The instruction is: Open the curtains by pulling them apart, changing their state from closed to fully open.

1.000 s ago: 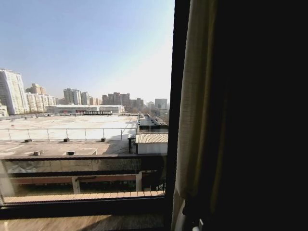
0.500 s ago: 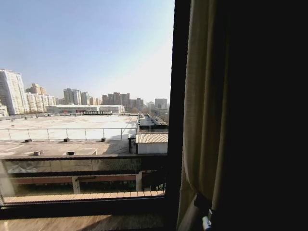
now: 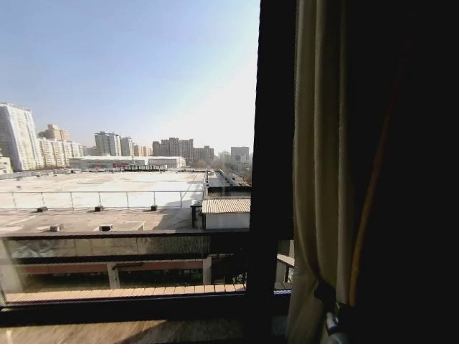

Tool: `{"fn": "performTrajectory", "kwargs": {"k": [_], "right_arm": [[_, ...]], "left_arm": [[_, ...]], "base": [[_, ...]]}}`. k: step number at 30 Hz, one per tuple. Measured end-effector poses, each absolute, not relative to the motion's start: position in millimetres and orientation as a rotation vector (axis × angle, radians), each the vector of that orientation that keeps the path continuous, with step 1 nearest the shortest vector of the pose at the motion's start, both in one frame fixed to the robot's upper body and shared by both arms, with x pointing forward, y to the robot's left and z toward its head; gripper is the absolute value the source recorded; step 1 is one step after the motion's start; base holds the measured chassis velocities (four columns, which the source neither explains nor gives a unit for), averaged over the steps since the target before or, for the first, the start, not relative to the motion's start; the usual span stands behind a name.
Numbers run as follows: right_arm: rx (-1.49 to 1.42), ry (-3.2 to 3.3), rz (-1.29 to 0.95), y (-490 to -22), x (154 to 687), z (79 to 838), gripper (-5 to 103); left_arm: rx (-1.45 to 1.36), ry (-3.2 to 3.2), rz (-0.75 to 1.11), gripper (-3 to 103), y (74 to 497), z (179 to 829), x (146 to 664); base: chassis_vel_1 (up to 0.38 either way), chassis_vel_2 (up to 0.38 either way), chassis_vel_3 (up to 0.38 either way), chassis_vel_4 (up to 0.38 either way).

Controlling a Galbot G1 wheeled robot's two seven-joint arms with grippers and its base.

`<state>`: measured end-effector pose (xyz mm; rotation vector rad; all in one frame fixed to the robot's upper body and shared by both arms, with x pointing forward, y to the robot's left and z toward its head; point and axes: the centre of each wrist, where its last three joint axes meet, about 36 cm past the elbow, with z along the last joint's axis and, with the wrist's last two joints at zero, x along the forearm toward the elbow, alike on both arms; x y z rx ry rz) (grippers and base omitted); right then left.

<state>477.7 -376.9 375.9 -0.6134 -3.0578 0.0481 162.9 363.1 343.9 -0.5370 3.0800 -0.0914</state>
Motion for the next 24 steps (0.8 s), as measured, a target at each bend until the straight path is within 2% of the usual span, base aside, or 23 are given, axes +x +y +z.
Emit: {"fn": "performTrajectory", "kwargs": {"k": [13,24], "right_arm": [[-0.795,-3.032,0.115,-442,500,376,0],[-0.894,-2.985,0.185,-478,502,363,0]], "left_arm": [[-0.543,3.075,-0.096,100,368,344,161],[-0.544,3.073,-0.099,100,369,342,159]], "base": [[0.000,0.000,0.000,0.000],[0.000,0.000,0.000,0.000]]}}
